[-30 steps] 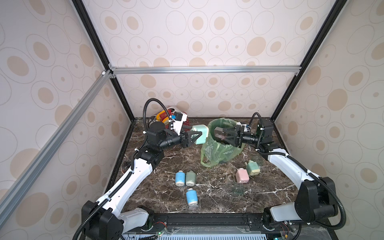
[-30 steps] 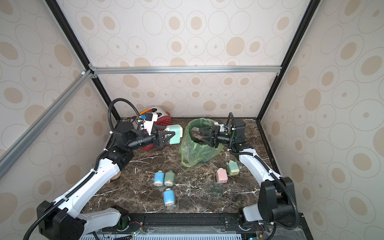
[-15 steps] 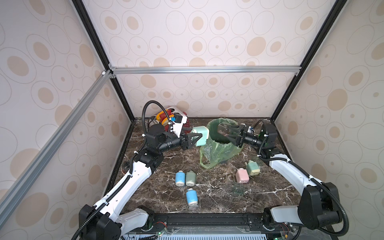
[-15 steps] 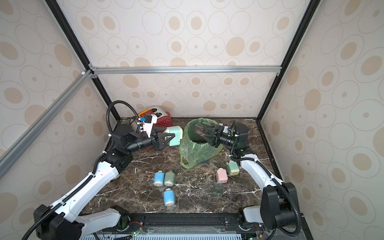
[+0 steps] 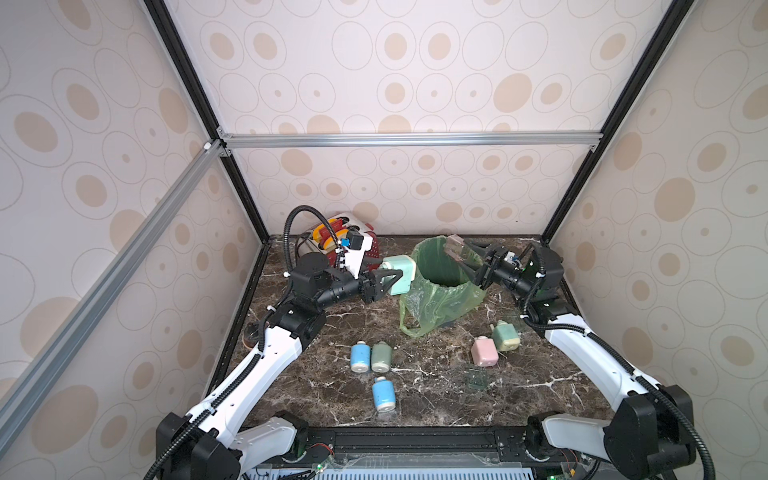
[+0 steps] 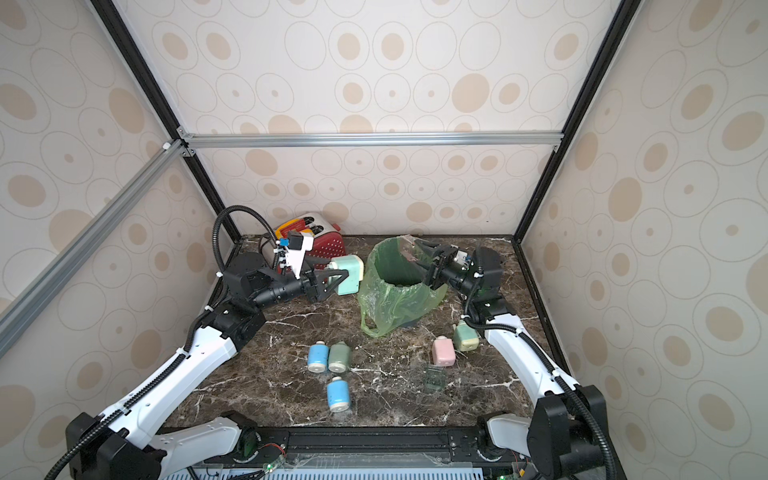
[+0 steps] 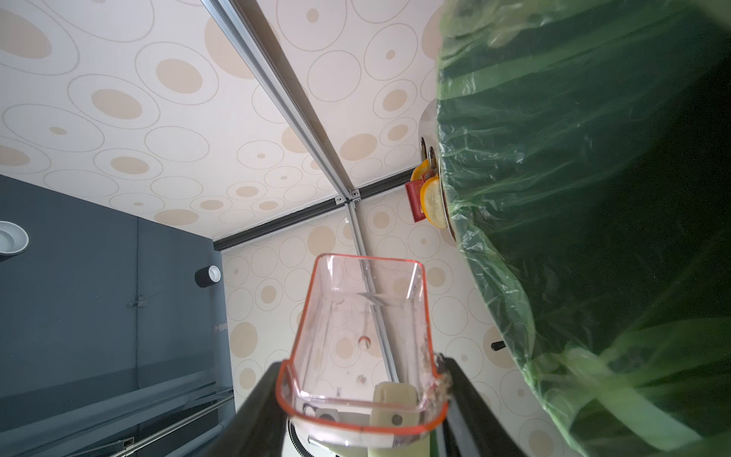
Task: Take out the pencil sharpener tray and clean the shavings
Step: Pour the shavings into the trash bin.
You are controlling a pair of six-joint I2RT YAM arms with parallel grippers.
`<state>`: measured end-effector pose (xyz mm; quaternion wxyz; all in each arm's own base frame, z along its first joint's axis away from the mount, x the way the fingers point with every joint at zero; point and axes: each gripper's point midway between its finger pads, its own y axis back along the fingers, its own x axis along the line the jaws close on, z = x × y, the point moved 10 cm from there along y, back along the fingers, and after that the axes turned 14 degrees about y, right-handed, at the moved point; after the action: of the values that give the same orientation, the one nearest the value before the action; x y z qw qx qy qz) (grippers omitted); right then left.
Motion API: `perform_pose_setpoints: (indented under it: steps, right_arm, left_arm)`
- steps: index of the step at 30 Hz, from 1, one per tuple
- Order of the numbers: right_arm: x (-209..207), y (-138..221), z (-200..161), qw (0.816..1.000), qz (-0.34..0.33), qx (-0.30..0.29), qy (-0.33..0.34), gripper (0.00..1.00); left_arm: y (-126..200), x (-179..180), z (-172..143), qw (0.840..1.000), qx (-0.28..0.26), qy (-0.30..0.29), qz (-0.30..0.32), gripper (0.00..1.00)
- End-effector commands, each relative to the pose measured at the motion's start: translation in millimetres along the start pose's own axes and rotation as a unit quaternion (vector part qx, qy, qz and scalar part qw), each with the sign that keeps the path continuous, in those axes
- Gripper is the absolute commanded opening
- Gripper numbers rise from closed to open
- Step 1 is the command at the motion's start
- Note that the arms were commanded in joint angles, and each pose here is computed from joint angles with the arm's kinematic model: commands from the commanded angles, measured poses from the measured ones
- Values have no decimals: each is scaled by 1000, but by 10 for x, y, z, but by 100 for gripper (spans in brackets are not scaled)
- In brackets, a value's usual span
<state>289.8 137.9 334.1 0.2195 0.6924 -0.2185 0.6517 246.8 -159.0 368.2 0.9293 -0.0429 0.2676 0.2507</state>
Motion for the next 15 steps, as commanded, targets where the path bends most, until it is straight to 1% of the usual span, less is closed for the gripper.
perform_pose_setpoints:
  steps: [1,4,6,8,11,12,14,15]
  right_arm:
    - [-25,21,-48,999,11,-11,-32,0]
    - [231,48,-114,1000,22,-5,4,0]
    - [311,81,-133,1000,22,-11,16,0]
    - [225,89,-128,1000,11,-14,9,0]
    - [-167,41,-102,999,-7,-7,-40,0]
    - [-207,20,-112,999,-1,-5,-47,0]
    - [-138,-9,-140,999,14,0,-41,0]
    - [-12,-18,-156,999,24,4,-25,0]
  left_arm:
    - [79,-164,150,998,-39,-45,-22,0]
    - [80,-153,135,998,-40,-44,-21,0]
    - [68,-147,138,998,-39,-42,-22,0]
    - [66,-150,142,998,-39,-42,-23,0]
    - [65,-147,135,998,-40,-42,-24,0]
    - [63,-141,131,998,-39,-40,-24,0]
    - [65,-145,131,998,-39,-41,-24,0]
    - [69,-146,133,998,-40,-40,-24,0]
